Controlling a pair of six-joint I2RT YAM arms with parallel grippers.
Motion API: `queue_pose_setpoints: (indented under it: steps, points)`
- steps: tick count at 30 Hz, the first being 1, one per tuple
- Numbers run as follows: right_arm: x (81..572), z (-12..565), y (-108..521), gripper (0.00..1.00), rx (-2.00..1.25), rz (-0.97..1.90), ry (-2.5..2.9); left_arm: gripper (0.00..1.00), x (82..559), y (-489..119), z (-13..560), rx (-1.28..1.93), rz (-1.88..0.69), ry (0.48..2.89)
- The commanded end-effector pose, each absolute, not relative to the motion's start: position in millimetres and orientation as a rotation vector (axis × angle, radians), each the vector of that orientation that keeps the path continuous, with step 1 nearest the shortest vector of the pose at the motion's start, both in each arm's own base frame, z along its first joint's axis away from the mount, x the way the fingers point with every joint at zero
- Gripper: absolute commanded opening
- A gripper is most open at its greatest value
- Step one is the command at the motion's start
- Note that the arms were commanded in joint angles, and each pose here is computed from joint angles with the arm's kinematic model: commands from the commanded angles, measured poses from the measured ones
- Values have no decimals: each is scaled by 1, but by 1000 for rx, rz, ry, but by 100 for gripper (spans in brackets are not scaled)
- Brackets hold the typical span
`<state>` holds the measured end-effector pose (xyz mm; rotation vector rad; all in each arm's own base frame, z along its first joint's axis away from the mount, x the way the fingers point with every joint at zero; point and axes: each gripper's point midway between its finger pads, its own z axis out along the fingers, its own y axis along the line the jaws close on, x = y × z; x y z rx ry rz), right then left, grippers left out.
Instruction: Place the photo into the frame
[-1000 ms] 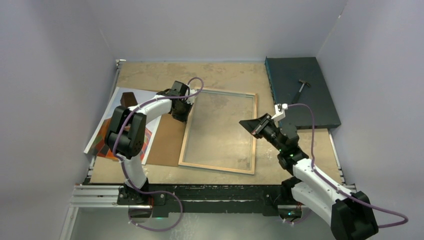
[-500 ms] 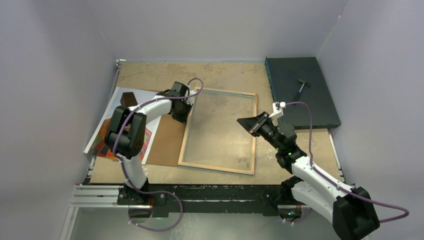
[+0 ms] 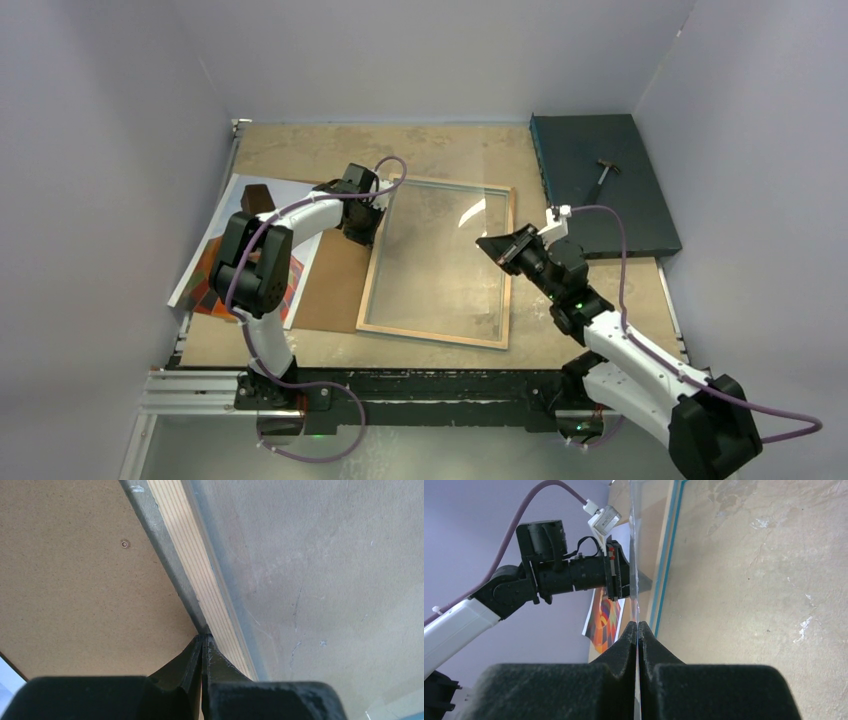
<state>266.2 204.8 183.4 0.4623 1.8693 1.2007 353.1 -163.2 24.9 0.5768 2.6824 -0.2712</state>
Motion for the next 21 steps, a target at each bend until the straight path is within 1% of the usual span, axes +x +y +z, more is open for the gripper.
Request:
queue_pose_setpoints:
  steps: [1,6,12,21]
  points:
    - [271,184,204,0,518,1147,1903,0,351,-177,37,565,-365,2648]
    - [272,179,201,0,538,1081,1937,0,351,-178,38,568,-371,2644]
    - [269,151,186,0,587,922,2032,0,352,-176,39,565,-360,2638]
    - [264,127,174,10,608,831,2079,0,351,-175,40,569,-353,2634]
